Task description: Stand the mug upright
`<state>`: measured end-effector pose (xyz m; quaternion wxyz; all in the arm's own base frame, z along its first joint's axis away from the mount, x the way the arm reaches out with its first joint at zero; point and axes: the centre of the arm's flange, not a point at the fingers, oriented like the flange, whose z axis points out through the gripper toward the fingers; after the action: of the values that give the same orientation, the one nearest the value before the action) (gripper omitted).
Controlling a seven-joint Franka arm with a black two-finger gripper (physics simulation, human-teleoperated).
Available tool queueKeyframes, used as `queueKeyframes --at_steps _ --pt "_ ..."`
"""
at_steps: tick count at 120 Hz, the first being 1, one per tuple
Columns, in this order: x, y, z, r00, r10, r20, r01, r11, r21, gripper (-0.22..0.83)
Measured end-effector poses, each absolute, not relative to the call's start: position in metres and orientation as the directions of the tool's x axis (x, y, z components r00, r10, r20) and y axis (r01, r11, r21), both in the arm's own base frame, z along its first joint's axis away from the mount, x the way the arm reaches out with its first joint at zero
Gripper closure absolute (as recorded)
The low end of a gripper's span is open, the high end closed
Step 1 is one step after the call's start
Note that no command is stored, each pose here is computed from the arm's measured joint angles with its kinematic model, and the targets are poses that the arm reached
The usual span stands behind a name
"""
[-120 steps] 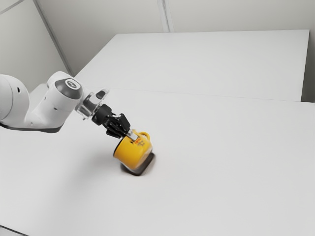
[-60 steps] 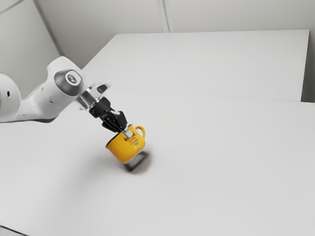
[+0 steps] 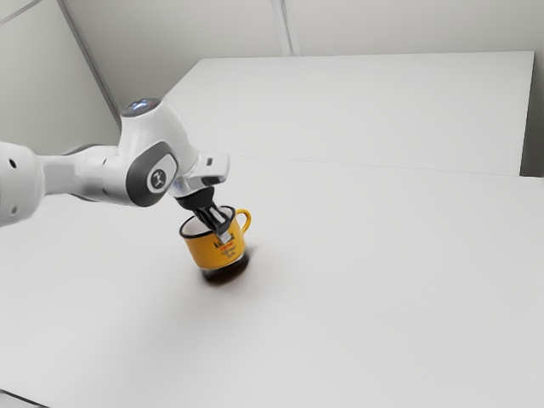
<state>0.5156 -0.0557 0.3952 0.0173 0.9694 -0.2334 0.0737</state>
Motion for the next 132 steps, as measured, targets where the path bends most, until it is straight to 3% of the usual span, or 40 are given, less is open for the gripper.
queueKeyframes --at_steps 37,118,132 --pt "0.51 -0.048 0.387 0.854 -0.455 0.252 -0.453 -0.889 -0.07 0.79" --pt "0.515 -0.055 0.362 0.83 -0.504 0.238 -0.499 -0.863 -0.086 0.79" --pt "0.515 -0.056 0.361 0.827 -0.51 0.236 -0.506 -0.859 -0.082 0.67"
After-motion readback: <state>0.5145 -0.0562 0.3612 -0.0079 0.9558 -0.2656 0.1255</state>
